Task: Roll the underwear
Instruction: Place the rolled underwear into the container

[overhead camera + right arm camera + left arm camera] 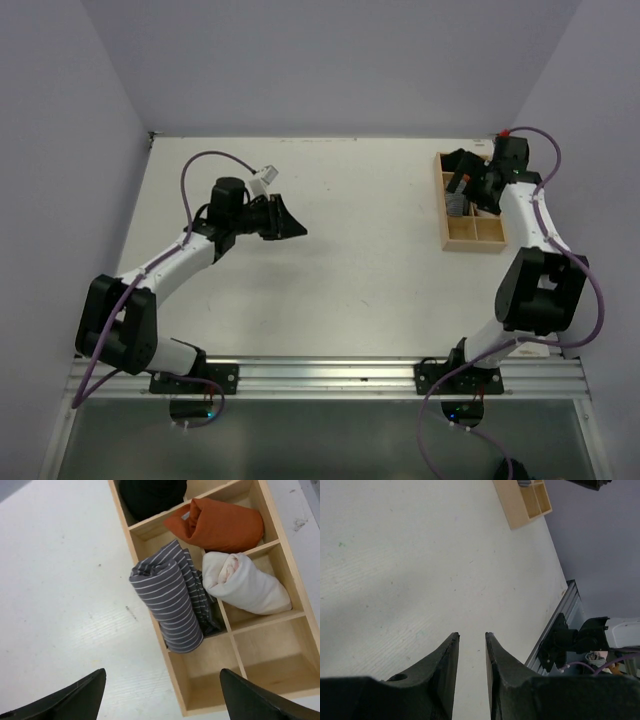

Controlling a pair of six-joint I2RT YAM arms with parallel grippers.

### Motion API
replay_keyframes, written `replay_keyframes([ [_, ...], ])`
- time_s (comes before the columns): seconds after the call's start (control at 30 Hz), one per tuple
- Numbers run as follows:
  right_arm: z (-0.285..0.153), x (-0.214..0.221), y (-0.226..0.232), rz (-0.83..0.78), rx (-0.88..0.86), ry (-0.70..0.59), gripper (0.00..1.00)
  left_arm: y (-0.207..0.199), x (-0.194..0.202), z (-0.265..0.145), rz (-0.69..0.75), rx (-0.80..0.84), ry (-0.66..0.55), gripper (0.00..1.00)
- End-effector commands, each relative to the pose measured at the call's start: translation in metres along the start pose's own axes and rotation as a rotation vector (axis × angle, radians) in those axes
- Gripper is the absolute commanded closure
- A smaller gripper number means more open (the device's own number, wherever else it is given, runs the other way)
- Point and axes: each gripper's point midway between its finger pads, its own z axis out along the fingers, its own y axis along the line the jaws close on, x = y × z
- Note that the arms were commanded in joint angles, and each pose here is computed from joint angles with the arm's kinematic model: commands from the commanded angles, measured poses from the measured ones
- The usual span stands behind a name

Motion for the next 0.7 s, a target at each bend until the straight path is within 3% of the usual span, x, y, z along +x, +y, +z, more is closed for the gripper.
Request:
replay_keyframes([
  [0.0,-0.066,-0.003,0.042,0.039,-0.112,-0.018,0.01,-0.033,-0.045,-0.006,0.051,0.051,-0.098,0.68],
  [0.17,-0.112,0.034,0.083,-0.063,-0.137,0.039,0.01,-0.057,-0.076,-0.017,0.073,0.051,-0.135,0.62],
  [0.27,-0.141,0.060,0.109,-0.107,-0.233,0.078,0.01,-0.072,-0.087,-0.027,0.069,0.068,-0.181,0.43],
  [0.37,-0.171,0.070,0.119,-0.096,-0.310,0.054,0.01,-0.081,-0.094,-0.036,0.075,0.065,-0.196,0.00],
  [0.53,-0.202,0.090,0.124,-0.065,-0.409,0.100,0.01,-0.084,-0.085,-0.050,0.085,0.026,-0.188,0.00],
  [0.67,-0.220,0.102,0.124,-0.086,-0.466,0.117,0.01,-0.108,-0.087,-0.076,0.113,0.068,-0.264,0.00],
])
